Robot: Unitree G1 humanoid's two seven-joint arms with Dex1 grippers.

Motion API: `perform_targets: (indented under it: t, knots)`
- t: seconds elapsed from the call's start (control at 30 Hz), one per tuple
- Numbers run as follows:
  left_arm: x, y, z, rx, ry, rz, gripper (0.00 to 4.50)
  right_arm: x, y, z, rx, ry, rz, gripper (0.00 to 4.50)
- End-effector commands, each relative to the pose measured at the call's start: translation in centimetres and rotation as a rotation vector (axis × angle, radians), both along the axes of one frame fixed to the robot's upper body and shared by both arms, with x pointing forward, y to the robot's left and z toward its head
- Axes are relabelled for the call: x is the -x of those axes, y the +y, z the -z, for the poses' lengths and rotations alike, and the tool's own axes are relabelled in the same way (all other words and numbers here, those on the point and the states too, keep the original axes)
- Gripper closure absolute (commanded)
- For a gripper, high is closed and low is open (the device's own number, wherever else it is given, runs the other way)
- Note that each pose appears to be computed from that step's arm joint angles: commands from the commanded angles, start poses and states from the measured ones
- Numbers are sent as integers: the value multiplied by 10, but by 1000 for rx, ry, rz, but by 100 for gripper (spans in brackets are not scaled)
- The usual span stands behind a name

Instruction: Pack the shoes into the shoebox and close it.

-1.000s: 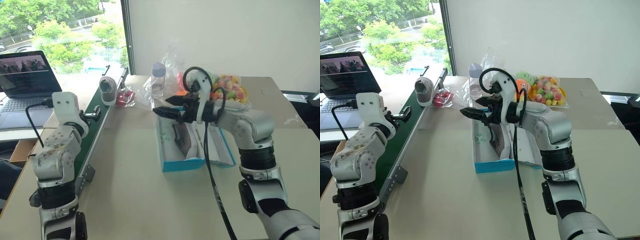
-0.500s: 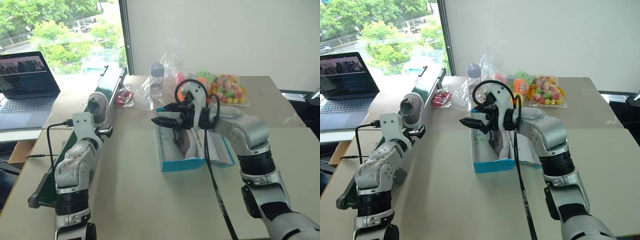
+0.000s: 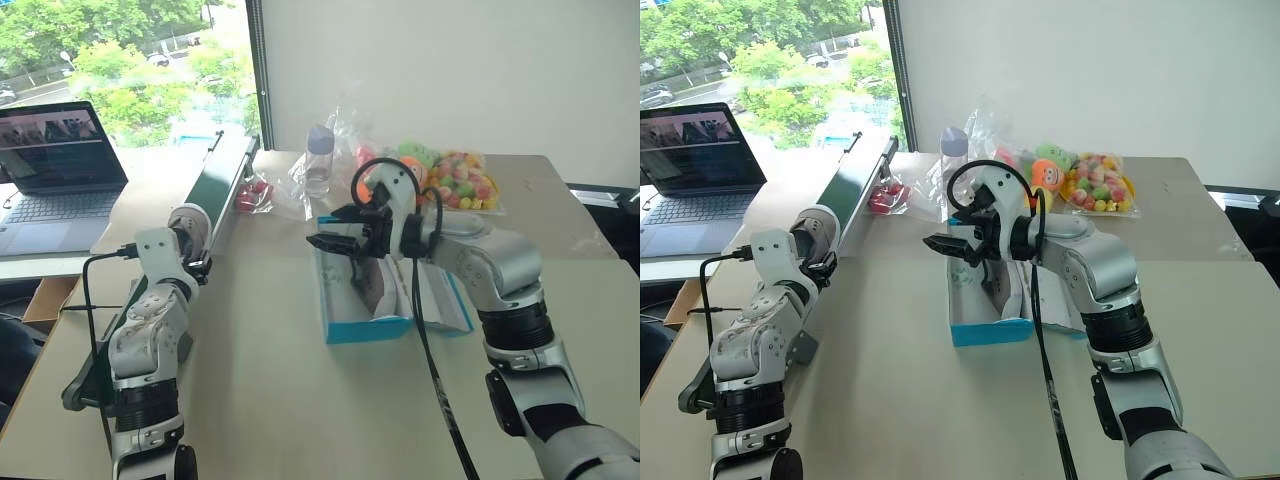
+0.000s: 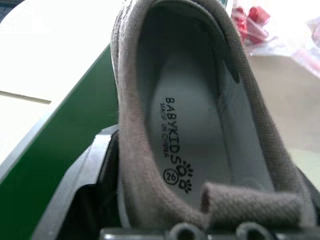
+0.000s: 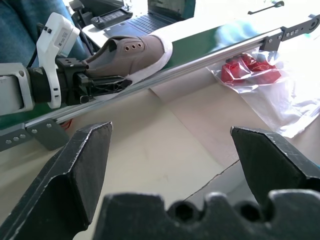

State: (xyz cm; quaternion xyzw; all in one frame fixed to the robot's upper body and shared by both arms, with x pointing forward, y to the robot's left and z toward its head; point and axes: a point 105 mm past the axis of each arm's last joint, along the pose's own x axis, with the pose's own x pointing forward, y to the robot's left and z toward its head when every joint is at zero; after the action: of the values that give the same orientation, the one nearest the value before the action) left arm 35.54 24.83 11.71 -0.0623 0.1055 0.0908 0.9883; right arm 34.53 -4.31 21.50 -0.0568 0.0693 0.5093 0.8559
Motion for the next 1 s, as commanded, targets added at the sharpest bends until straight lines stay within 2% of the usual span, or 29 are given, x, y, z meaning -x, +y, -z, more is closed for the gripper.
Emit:
perform_targets:
  t: [0.03,0.13,0.23,0.37,0.43,0.53,0.77,1.0]
  knots:
    - [-7,-2,-21,-11,-84,13,199,1,-1,-18,-14,-67,2,0]
    - [-14,-24,-60,-34,-242,115,199,0,0,-23,-83,-26,10,0]
    - [-13,-76,-93,-24,-369,339,199,-10,-4,-37,-343,198,70,0]
    - [-8,-114,-108,13,-425,476,199,-21,-9,-44,-507,347,140,0]
    - [-3,-141,-116,61,-453,554,199,-27,-14,-56,-655,422,156,0]
    - [1,-167,-118,104,-456,613,199,-32,-21,-67,-792,496,160,0]
    - [11,-204,-132,180,-477,712,199,-37,-30,-65,-807,519,232,0]
    - [12,-201,-141,191,-478,714,199,-38,-34,-58,-786,509,269,0]
